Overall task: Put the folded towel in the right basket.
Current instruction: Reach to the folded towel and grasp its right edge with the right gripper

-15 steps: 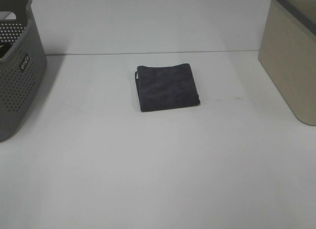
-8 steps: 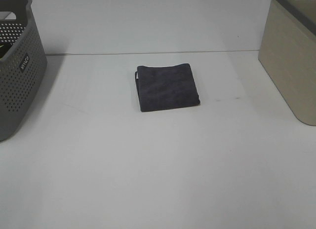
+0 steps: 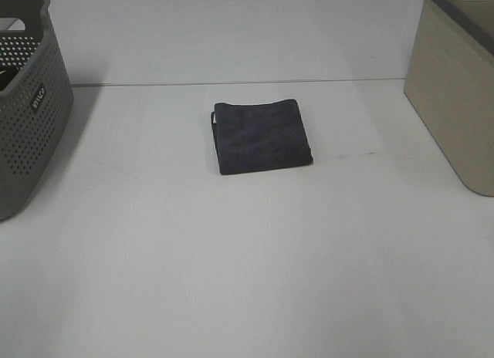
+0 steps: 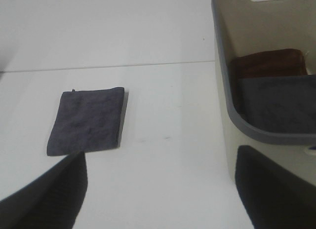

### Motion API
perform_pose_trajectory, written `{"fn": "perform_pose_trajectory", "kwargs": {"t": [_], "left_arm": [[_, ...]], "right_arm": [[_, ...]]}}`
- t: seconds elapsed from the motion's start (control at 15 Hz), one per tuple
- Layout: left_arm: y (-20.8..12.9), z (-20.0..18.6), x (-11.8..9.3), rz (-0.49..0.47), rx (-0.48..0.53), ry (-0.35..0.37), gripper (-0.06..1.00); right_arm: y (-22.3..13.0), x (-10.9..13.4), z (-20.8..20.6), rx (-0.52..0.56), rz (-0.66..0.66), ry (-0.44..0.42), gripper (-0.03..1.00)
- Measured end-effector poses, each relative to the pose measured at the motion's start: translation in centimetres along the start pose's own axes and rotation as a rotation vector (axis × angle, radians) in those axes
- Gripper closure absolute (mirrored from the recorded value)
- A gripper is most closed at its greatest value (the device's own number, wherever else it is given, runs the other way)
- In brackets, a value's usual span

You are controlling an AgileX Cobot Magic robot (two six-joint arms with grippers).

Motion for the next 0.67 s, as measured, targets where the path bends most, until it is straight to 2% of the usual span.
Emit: {"fn": "perform_pose_trajectory", "kwargs": {"t": [0.2, 0.47, 0.53, 0.67], "left_arm": [[0.0, 0.0, 0.0, 0.000, 0.000, 0.000, -0.04], [0.0, 0.0, 0.0, 0.000, 0.000, 0.000, -0.04], [0.0, 0.0, 0.0, 0.000, 0.000, 0.000, -0.04], [0.0, 0.0, 0.0, 0.000, 0.000, 0.000, -0.04]], "right_arm": [[1.6, 0.5, 6.0, 0.152, -0.024, 0.090, 0.21], [2.6, 2.2, 11.7, 0.265, -0.023, 0.218, 0.21], [3.4, 5.2, 14.5, 0.286, -0.082, 0.296, 0.21], [2.8, 9.1, 18.0, 0.335, -0.133, 0.379, 0.21]]}}
Point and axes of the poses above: a point on each arm's last joint axis where the gripper is mounted, z pointing out along that axis toward the gripper, x along the wrist's bending axis when the last joint is at zero, y = z × x, the point moved 10 cm from there along z, pointing out along that axis toward the gripper, and after that the axes turned 8 degrees about -z, right-handed, at the moved point
